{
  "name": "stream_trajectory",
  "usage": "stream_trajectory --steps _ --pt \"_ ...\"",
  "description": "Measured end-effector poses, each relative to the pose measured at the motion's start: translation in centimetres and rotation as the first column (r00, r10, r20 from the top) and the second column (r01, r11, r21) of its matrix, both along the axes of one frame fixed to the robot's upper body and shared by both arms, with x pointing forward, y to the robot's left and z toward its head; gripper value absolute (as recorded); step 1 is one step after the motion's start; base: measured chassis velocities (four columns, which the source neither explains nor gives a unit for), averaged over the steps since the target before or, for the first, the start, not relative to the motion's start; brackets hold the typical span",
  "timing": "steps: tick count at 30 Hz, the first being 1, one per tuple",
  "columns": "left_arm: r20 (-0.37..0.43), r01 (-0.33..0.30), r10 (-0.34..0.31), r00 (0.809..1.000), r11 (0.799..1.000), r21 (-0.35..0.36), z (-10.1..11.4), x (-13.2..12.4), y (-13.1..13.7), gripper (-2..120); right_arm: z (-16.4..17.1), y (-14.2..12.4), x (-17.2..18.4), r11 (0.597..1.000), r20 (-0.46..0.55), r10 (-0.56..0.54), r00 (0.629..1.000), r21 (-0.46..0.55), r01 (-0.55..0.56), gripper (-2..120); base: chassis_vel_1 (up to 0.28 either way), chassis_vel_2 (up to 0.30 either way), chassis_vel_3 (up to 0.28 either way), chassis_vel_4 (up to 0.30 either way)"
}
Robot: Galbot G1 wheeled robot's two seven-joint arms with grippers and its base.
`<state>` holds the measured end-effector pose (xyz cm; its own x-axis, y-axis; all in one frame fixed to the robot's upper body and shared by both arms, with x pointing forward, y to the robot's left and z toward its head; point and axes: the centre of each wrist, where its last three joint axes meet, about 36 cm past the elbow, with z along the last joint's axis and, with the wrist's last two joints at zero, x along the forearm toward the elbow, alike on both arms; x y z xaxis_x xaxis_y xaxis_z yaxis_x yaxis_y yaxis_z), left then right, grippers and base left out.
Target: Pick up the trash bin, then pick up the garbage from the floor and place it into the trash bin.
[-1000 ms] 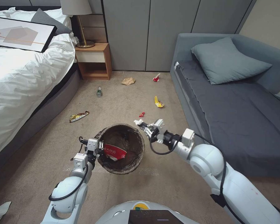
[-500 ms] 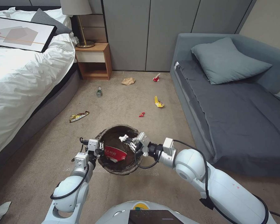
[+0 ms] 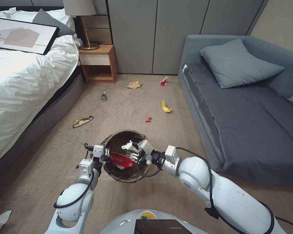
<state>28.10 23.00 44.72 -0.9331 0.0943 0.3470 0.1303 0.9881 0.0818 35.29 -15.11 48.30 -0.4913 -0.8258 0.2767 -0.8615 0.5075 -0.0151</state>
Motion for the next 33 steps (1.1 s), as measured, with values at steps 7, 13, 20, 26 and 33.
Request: stream_trajectory --steps 7,13,20,26,33 --pt "0.003 0.001 -0.001 1.000 1.000 0.000 0.1 0.0 0.0 3 0.0 0.1 0.2 1.000 0.005 -0.005 1.000 -0.006 0.005 71 0.000 0.000 0.000 0.000" --pt "0.005 0.003 -0.003 1.000 1.000 -0.002 0.2 0.0 -0.1 3 0.1 0.2 0.3 1.000 0.012 -0.008 1.000 -0.006 0.008 97 0.000 0.000 0.000 0.000" --pt "0.006 0.004 -0.004 1.000 1.000 -0.001 0.3 0.0 -0.1 3 2.3 -1.2 0.4 0.997 0.063 -0.065 0.996 0.052 0.062 100 0.000 0.000 0.000 0.000" --pt "0.008 0.003 -0.003 1.000 1.000 -0.002 0.3 0.1 0.1 3 3.7 -2.9 -0.7 0.974 0.124 -0.201 0.972 0.134 0.184 100 0.000 0.000 0.000 0.000" --pt "0.008 -0.003 0.003 1.000 1.000 -0.004 0.2 0.1 0.4 3 1.1 -5.2 -2.3 0.906 0.211 -0.419 0.883 0.157 0.393 100 0.000 0.000 0.000 0.000"
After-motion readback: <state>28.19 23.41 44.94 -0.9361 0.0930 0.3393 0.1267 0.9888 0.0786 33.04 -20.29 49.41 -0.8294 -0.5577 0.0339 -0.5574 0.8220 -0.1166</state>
